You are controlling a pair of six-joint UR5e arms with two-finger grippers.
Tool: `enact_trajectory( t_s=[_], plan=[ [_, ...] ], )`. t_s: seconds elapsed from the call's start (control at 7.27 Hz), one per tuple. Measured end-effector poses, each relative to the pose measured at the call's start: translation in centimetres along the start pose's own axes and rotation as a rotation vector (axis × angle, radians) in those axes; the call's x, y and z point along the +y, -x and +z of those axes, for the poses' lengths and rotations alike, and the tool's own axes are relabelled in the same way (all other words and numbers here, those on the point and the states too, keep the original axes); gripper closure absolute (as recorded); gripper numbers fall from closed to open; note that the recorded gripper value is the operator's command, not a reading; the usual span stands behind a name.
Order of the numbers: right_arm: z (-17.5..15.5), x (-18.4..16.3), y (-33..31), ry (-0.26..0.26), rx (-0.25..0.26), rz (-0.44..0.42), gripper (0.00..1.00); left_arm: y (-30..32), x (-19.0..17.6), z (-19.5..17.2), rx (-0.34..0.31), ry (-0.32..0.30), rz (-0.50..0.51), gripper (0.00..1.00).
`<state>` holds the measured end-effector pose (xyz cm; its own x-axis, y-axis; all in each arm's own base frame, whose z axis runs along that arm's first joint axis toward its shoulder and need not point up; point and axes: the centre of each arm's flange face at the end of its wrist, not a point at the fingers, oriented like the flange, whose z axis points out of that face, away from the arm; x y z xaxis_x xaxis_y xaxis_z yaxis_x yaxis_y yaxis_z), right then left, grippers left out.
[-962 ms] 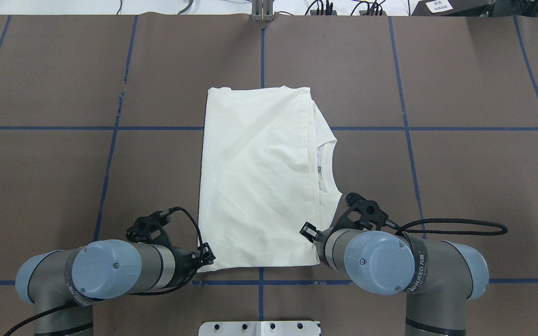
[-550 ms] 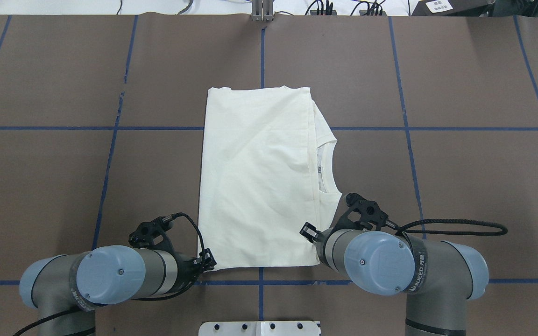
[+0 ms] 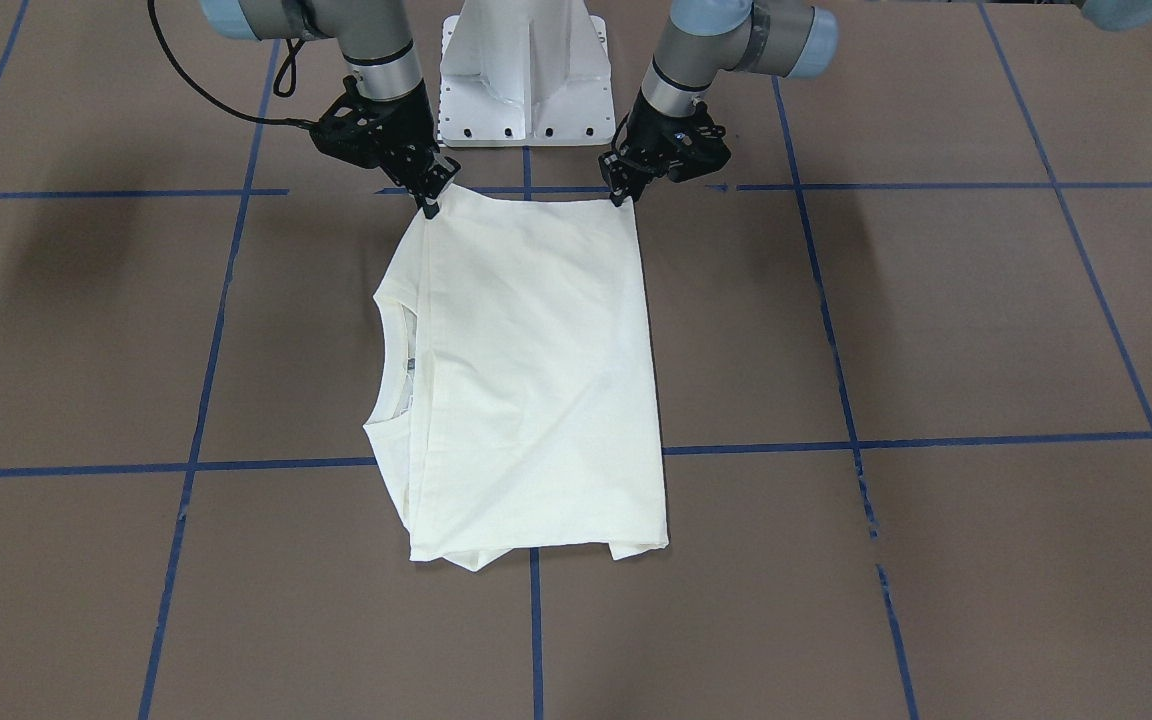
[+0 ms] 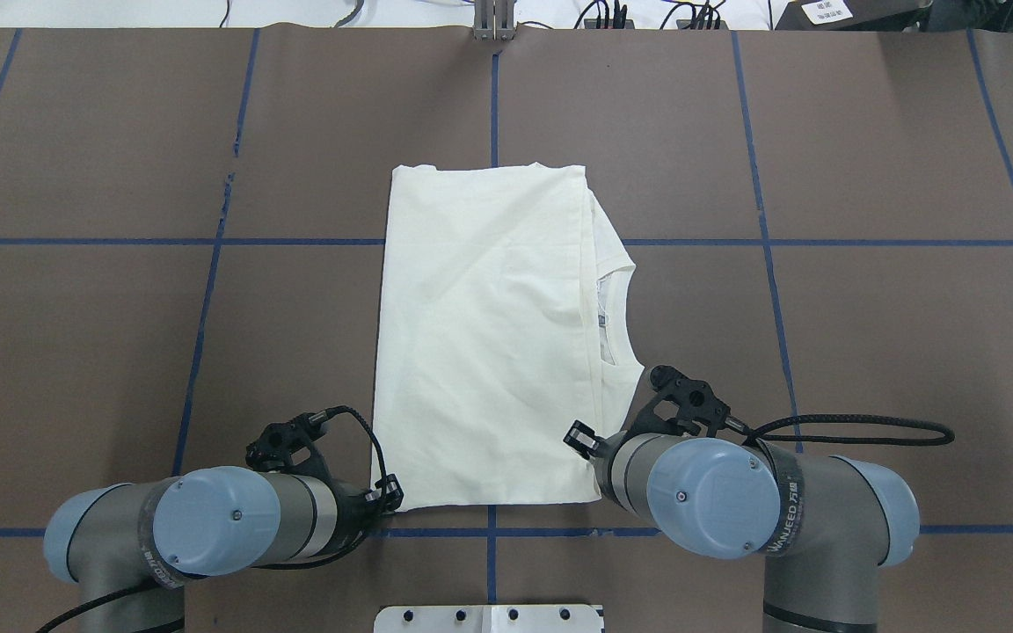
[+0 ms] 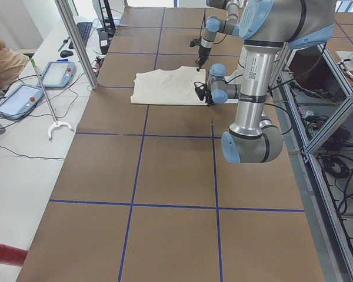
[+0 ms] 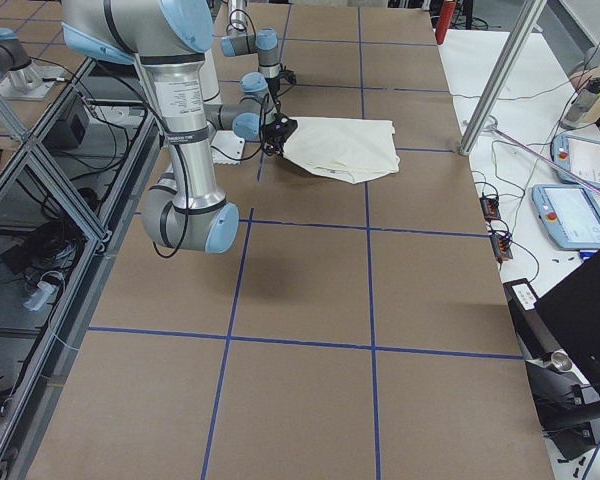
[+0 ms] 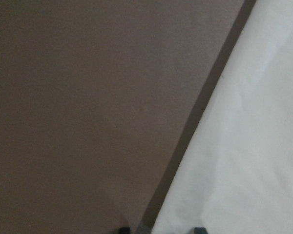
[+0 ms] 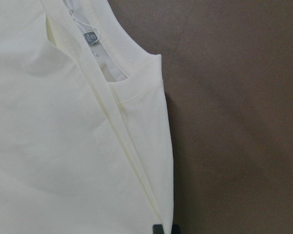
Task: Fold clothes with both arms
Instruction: 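Grasp the near edge of the shirt with both grippers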
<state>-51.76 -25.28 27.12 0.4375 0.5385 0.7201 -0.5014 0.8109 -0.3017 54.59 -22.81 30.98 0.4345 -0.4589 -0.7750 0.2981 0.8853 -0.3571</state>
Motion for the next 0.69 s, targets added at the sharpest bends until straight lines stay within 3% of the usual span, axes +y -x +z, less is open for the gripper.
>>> enact_trajectory(
  t_s=[0.41,0.69],
  plan=[
    [0.1,0.1,-0.1,-0.002,0.002,-0.002,1.00,-0.5,-0.1,-0.9,0.019,0.002,-0.001,1.00],
    [-0.4,0.6,-0.3,0.010,-0.003,-0.004,1.00,-1.3,0.7,-3.8,0.051,0.014,-0.021,1.00]
  ],
)
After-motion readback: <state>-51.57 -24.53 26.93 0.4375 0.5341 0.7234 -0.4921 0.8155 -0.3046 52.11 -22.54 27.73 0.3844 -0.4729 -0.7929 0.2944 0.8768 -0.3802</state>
